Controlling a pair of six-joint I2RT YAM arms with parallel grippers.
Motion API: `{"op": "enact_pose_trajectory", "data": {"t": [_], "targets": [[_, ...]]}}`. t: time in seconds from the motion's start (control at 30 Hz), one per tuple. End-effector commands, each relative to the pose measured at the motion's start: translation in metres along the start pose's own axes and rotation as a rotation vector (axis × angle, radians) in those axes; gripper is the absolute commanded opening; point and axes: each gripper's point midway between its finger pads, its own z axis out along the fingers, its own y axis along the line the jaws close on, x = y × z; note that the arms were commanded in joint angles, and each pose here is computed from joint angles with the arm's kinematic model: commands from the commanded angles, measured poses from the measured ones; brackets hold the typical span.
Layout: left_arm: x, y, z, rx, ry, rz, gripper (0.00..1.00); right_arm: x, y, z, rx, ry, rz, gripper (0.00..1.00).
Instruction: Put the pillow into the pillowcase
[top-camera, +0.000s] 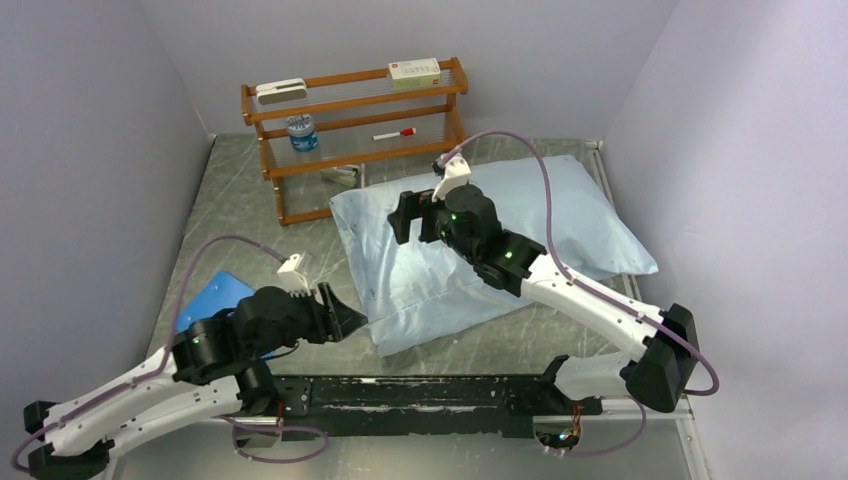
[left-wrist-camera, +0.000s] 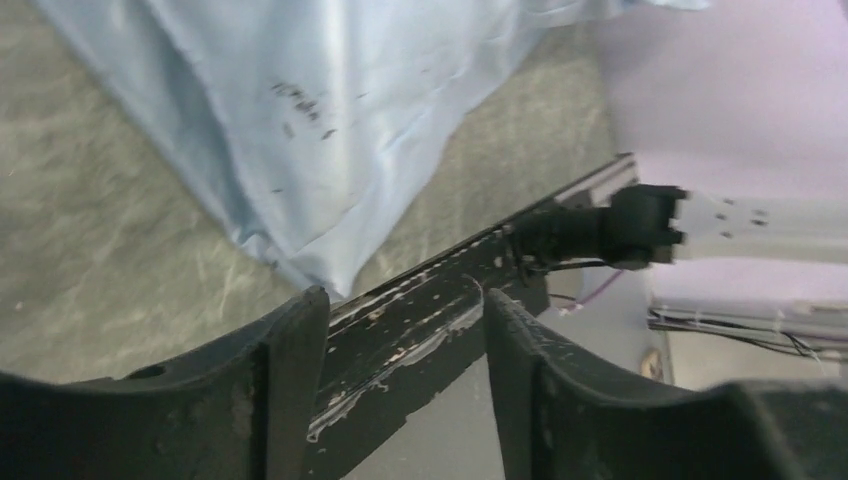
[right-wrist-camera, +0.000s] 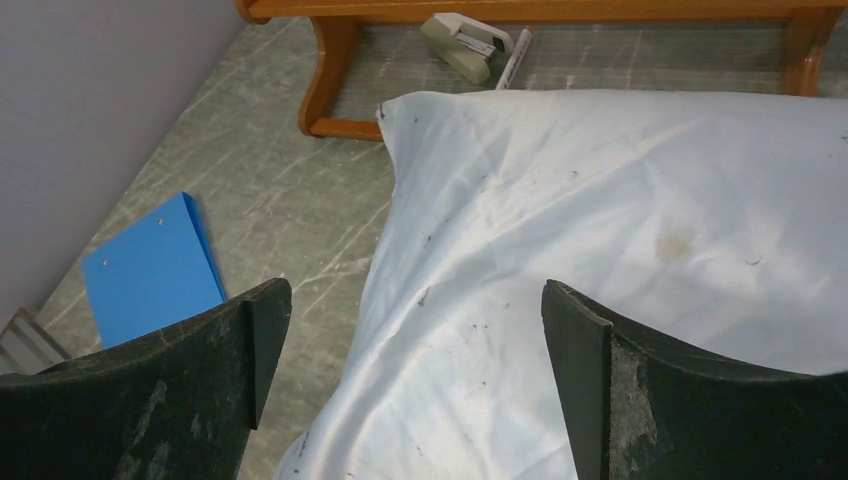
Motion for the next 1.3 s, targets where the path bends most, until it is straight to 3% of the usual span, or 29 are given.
{"op": "enact_pose_trajectory", "data": {"t": [0.0, 0.1, 0.2, 0.37, 0.57, 0.7, 0.8, 0.93, 1.27], "targets": [[0.022, 0.041, 0.023, -0.181, 0.059, 0.021, 0.67, -0.004, 0.005, -0.007, -0.028, -0.016, 0.025, 1.00], [0.032, 0.043, 0.045, -0.157, 0.067, 0.005, 0.77, 0.001, 0.004, -0.010, -0.033, -0.003, 0.040, 1.00], [0.038, 0.042, 0.063, -0.122, 0.054, -0.025, 0.81, 0.000, 0.001, -0.015, -0.028, -0.012, 0.035, 1.00], [0.031, 0.037, 0.088, -0.024, 0.004, -0.032, 0.82, -0.004, -0.002, -0.020, -0.019, -0.025, 0.020, 1.00], [0.006, 0.004, 0.104, 0.161, -0.046, 0.041, 0.75, 0.006, -0.005, -0.017, -0.009, -0.008, 0.015, 1.00], [0.021, -0.022, 0.101, 0.349, 0.018, 0.104, 0.60, 0.011, -0.005, -0.013, -0.011, -0.005, 0.022, 1.00], [0.045, -0.016, 0.098, 0.383, 0.107, 0.079, 0.48, 0.008, -0.004, -0.012, -0.012, -0.011, 0.019, 1.00], [0.073, -0.018, 0.076, 0.444, 0.230, 0.024, 0.51, 0.008, -0.005, -0.008, 0.000, -0.002, 0.000, 1.00], [0.083, -0.051, 0.024, 0.577, 0.294, 0.042, 0.49, 0.006, -0.004, -0.005, -0.002, -0.007, 0.002, 1.00]]}}
